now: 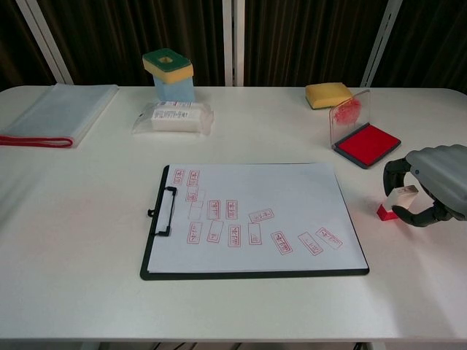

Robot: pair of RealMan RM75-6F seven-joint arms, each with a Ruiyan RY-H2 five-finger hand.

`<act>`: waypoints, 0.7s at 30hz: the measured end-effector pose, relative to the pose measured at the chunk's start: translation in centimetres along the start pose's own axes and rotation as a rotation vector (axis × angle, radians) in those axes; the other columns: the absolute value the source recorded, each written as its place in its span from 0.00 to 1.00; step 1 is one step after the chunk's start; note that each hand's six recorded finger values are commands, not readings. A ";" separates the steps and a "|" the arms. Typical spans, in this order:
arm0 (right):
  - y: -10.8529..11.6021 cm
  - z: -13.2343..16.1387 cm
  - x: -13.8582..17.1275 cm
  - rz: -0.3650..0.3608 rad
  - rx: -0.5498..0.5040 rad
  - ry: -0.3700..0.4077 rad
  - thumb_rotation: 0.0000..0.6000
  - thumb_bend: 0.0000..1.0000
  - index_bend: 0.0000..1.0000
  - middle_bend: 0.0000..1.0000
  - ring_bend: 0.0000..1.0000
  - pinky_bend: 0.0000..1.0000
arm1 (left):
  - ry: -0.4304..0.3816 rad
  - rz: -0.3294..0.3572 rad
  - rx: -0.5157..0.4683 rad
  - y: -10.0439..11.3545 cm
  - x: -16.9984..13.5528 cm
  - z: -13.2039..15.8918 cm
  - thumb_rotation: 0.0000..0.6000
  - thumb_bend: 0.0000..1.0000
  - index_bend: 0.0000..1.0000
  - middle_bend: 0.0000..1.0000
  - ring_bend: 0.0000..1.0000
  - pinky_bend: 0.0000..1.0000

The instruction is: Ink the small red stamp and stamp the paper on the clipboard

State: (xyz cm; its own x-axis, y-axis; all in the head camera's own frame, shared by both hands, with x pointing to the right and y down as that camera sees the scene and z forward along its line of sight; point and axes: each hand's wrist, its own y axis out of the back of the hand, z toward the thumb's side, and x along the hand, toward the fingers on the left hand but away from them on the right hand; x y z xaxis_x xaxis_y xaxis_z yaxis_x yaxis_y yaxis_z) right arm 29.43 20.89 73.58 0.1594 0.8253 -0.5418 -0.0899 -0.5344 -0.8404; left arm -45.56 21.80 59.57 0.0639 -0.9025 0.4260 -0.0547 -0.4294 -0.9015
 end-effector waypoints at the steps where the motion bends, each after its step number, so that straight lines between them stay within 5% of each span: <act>1: 0.0 0.0 0.0 -0.001 -0.001 -0.001 1.00 0.30 0.58 0.49 0.79 0.93 | 0.000 0.000 0.000 0.0 0.0 0.0 0.72 0.09 0.05 0.06 0.10 0.18; 12: 1.2 -0.5 -0.3 -0.027 -0.035 -0.005 1.00 0.35 0.60 0.52 0.79 0.93 | 0.003 0.002 0.000 0.1 -0.1 -0.1 0.72 0.09 0.05 0.06 0.10 0.18; 21: 5.3 -1.8 -3.3 -0.091 -0.063 -0.027 1.00 0.35 0.60 0.52 0.79 0.93 | 0.001 0.001 0.001 0.2 0.0 -0.1 0.72 0.09 0.05 0.06 0.10 0.18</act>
State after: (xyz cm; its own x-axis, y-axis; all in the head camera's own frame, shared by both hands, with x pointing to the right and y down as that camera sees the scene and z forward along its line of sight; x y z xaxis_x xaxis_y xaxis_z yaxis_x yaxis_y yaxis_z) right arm 30.15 14.98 70.90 0.1377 0.8751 -0.4639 -0.0137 -0.4666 -0.8844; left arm -45.62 21.72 59.34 0.0629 -0.9030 0.4251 -0.0542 -0.4284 -0.9020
